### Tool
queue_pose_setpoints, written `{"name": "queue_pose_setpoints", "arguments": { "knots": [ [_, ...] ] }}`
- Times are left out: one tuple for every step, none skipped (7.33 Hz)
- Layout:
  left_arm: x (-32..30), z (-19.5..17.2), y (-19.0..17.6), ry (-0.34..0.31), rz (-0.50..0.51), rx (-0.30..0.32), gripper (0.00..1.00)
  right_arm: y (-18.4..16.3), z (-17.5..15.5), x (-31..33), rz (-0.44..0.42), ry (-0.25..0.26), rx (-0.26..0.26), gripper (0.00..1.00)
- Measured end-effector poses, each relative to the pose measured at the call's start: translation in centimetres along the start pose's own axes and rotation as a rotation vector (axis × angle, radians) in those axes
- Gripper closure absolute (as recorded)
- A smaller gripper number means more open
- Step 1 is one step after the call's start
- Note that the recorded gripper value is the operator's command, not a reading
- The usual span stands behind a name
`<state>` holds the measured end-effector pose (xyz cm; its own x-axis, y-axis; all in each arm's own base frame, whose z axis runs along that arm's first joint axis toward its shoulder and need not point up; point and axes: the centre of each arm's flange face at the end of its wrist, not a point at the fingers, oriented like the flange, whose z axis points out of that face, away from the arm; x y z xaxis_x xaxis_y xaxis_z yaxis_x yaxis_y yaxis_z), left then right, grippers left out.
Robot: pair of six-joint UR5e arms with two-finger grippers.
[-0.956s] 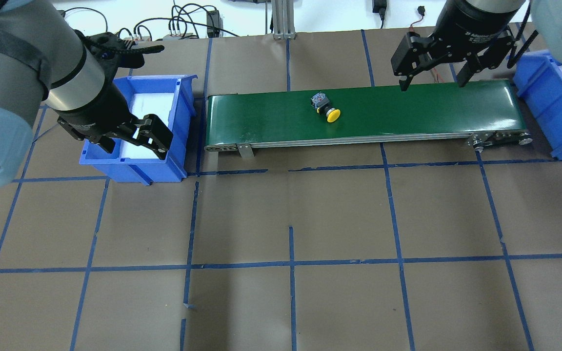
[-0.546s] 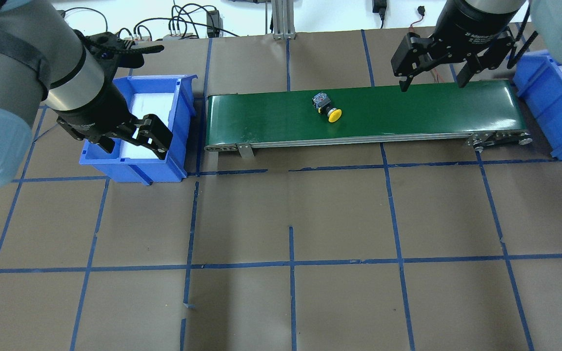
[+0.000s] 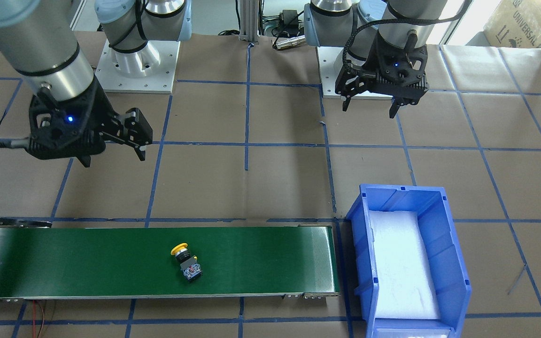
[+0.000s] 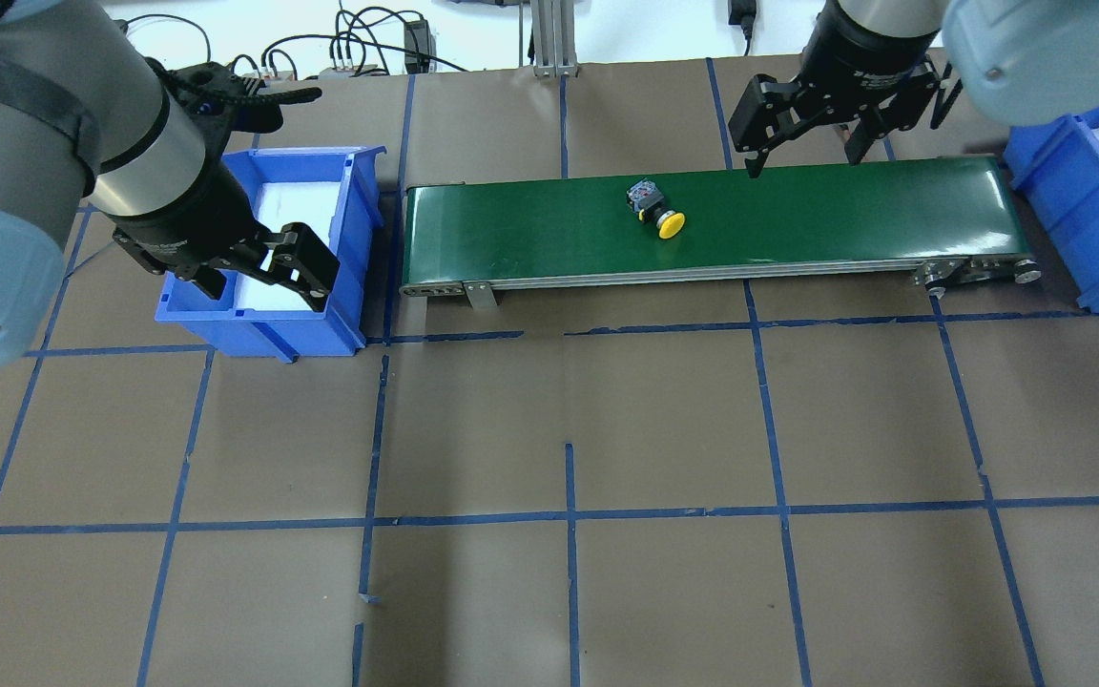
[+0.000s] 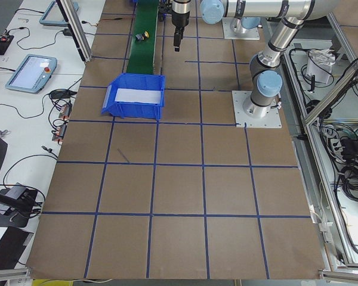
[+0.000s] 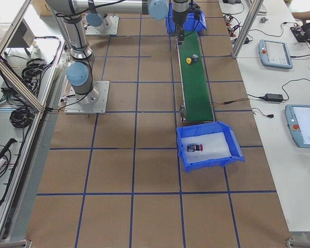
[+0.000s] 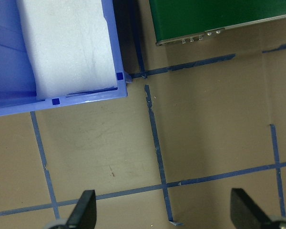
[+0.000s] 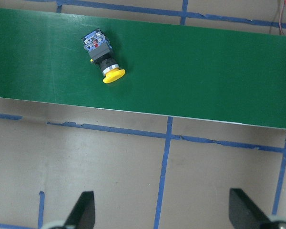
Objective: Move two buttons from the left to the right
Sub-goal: 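Lower the right gripper onto the yellow-capped button on the belt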
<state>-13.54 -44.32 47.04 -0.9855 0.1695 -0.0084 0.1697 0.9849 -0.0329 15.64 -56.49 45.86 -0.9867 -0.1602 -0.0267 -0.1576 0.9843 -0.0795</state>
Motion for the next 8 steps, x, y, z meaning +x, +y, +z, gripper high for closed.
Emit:
{"name": "queue_pose_setpoints", "arguments": {
  "knots": [
    [0.0,0.0,0.0,0.000,0.000,0.001,0.00,-2.4,2.8,-1.3,-0.047,0.000,0.012,0.00],
    [0.0,0.0,0.0,0.000,-0.001,0.002,0.00,-4.8,5.3,-2.4,-0.082,0.001,0.016,0.00],
    [0.0,0.0,-0.1,0.001,-0.001,0.000,0.00,-6.8,7.5,-3.0,-0.104,0.000,0.009,0.00],
    [-0.1,0.1,-0.1,0.001,-0.001,-0.002,0.00,-8.6,9.6,-3.5,-0.119,0.000,-0.001,0.00],
    [-0.1,0.2,-0.1,0.001,-0.001,-0.003,0.00,-10.1,11.4,-3.8,-0.129,0.001,-0.008,0.00],
    [-0.1,0.2,-0.1,0.001,-0.001,-0.004,0.00,-11.0,12.7,-3.9,-0.130,0.001,-0.014,0.00],
    [-0.1,0.2,-0.1,0.002,-0.001,-0.004,0.00,-11.7,13.8,-3.8,-0.125,-0.001,-0.021,0.00],
    [-0.1,0.2,-0.1,0.002,-0.001,-0.004,0.00,-12.3,14.9,-3.6,-0.123,-0.004,-0.021,0.01]
  ]
}}
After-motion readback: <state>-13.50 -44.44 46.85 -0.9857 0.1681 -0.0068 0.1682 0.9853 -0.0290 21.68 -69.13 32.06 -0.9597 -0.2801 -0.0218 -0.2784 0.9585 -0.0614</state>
